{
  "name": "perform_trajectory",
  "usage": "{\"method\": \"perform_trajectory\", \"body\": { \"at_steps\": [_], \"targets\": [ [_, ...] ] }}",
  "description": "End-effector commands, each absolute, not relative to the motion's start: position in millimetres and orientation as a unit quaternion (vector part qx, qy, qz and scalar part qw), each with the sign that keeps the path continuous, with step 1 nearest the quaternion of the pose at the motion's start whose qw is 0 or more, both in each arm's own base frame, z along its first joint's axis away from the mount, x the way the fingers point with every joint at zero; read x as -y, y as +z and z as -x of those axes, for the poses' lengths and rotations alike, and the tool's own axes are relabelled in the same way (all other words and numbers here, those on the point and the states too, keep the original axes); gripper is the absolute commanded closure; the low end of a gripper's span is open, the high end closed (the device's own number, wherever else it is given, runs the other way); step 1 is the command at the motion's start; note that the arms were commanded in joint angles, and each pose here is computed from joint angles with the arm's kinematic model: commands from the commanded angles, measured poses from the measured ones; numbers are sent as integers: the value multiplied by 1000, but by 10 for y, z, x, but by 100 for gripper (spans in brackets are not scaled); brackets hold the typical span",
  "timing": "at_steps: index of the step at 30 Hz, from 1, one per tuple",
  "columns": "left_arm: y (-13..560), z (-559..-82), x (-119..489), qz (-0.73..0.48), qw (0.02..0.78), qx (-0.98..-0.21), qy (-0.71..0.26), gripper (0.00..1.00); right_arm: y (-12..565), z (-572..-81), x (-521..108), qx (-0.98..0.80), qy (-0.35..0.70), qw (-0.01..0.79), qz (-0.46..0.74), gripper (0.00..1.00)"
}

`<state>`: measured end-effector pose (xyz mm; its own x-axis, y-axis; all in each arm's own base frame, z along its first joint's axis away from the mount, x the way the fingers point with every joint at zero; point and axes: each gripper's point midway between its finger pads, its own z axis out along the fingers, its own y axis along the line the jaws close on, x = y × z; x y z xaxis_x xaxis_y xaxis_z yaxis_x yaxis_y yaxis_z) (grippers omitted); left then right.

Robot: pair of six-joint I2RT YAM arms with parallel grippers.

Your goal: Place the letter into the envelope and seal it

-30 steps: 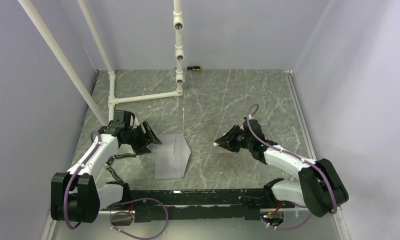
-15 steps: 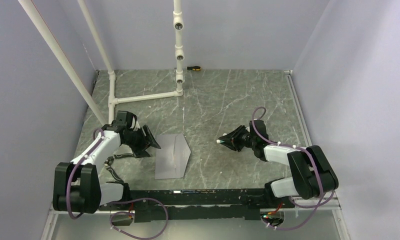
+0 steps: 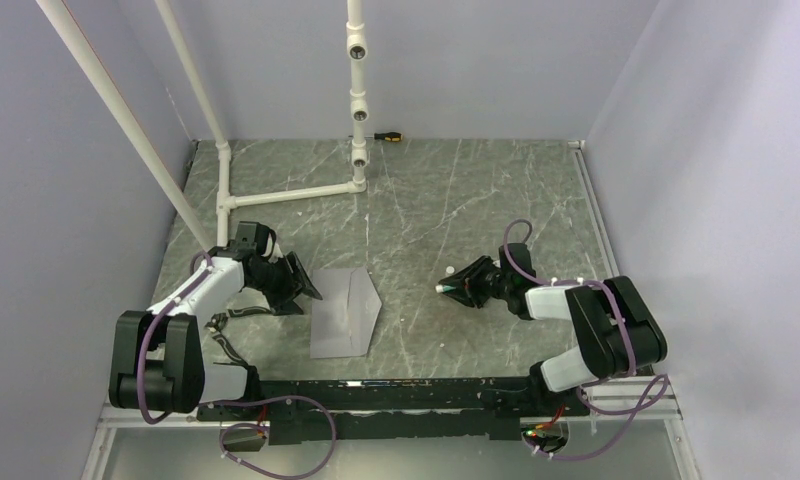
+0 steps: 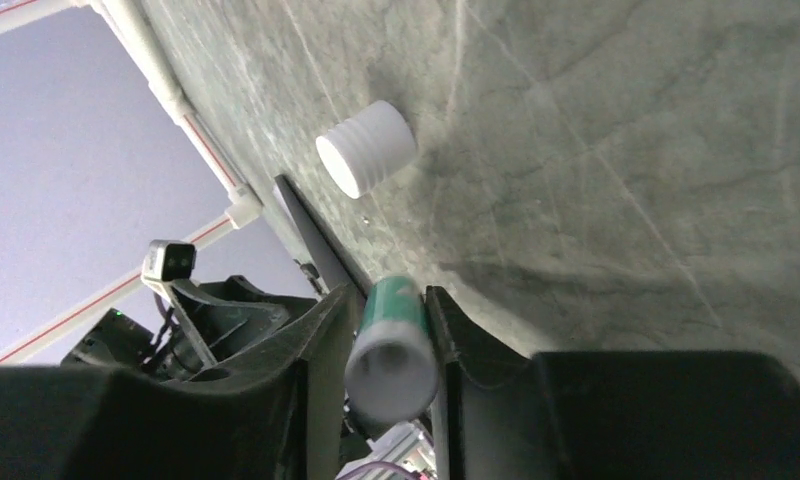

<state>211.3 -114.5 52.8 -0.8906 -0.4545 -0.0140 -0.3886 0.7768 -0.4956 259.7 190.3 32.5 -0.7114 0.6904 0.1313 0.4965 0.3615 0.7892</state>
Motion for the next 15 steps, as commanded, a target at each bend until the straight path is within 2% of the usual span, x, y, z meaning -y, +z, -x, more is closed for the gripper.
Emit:
{"method": "perform_trajectory", "body": {
  "at_steps": [1,5,12,15],
  "targets": [
    [622,-2217,1199,222,79,-934,-269,38,335,-2597,-1897,-808,441,109,-374,59],
    [628,-2236,1208,223,83,-932,-273,38,307,-2532,-1870,-806,438,105,-384,49],
    [611,-2220,1204,223,81,-933,-270,39,414,-2514,-1838,-811,435,125,-370,47],
    [604,-2201,1202,223,80,-933,-270,41,480,-2499,-1826,-824,429,141,-342,52]
  ]
}}
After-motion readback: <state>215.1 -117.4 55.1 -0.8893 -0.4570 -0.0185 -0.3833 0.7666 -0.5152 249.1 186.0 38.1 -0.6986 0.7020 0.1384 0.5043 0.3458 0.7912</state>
